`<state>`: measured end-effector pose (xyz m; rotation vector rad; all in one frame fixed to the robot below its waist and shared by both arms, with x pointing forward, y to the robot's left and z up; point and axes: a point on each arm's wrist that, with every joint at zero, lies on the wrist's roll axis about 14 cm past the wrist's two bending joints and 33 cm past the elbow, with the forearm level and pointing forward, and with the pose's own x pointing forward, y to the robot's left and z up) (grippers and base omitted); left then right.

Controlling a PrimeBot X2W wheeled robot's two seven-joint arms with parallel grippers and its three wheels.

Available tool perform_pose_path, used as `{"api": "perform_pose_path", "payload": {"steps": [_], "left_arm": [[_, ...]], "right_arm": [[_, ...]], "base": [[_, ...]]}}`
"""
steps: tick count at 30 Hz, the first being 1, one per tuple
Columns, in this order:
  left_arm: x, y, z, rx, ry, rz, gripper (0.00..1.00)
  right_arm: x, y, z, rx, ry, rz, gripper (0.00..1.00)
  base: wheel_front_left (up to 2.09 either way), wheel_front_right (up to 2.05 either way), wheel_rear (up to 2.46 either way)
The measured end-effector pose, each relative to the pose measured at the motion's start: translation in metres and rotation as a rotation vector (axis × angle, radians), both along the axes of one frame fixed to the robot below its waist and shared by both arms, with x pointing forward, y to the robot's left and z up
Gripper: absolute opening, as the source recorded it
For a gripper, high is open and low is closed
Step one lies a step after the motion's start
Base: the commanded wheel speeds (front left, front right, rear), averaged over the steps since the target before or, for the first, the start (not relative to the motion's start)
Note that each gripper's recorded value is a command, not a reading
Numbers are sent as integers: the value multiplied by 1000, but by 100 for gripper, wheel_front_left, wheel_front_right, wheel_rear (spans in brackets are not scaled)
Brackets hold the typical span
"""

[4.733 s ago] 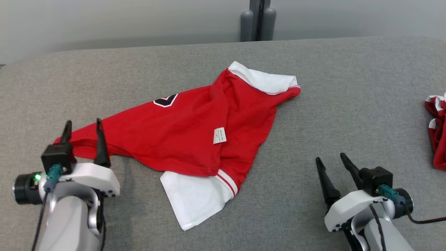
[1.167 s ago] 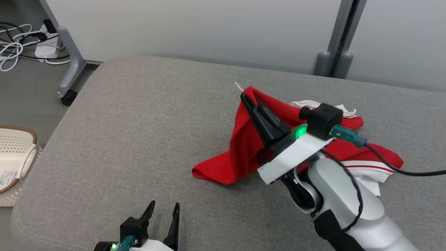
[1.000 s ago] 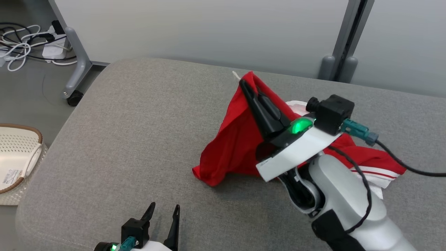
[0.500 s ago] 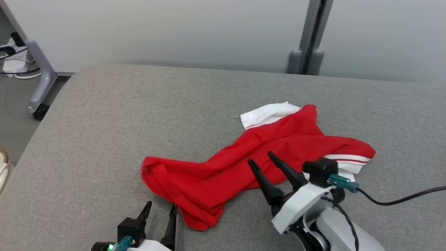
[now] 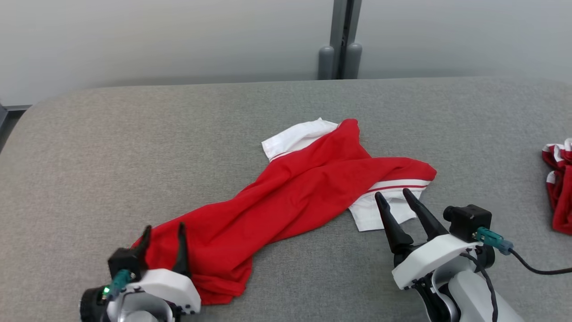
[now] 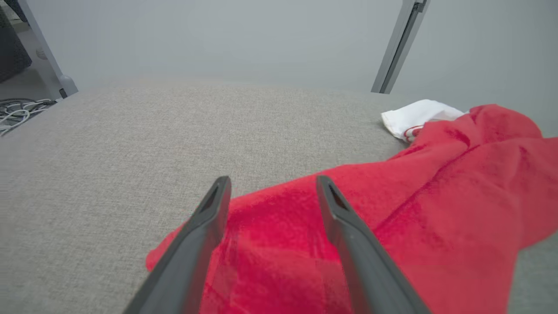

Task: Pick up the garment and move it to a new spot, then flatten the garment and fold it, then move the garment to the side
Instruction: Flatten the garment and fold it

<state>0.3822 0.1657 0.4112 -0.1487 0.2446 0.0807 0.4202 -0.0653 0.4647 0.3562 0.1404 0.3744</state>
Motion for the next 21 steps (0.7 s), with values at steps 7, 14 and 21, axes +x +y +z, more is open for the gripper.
{"api": "perform_pose_path", "payload": {"steps": [7,14,21], "left_arm": [[8,30,-10,27,41,94,100],[-14,39,-50,31,192,103,100],[-15,46,-63,43,247,115,100]], "right_arm": [[-2,-16,-8,-8,16,-52,100],[-2,-15,-9,-11,18,-59,100],[-1,-12,-13,-9,24,-54,100]], "base": [[0,0,0],[0,0,0],[0,0,0]]}}
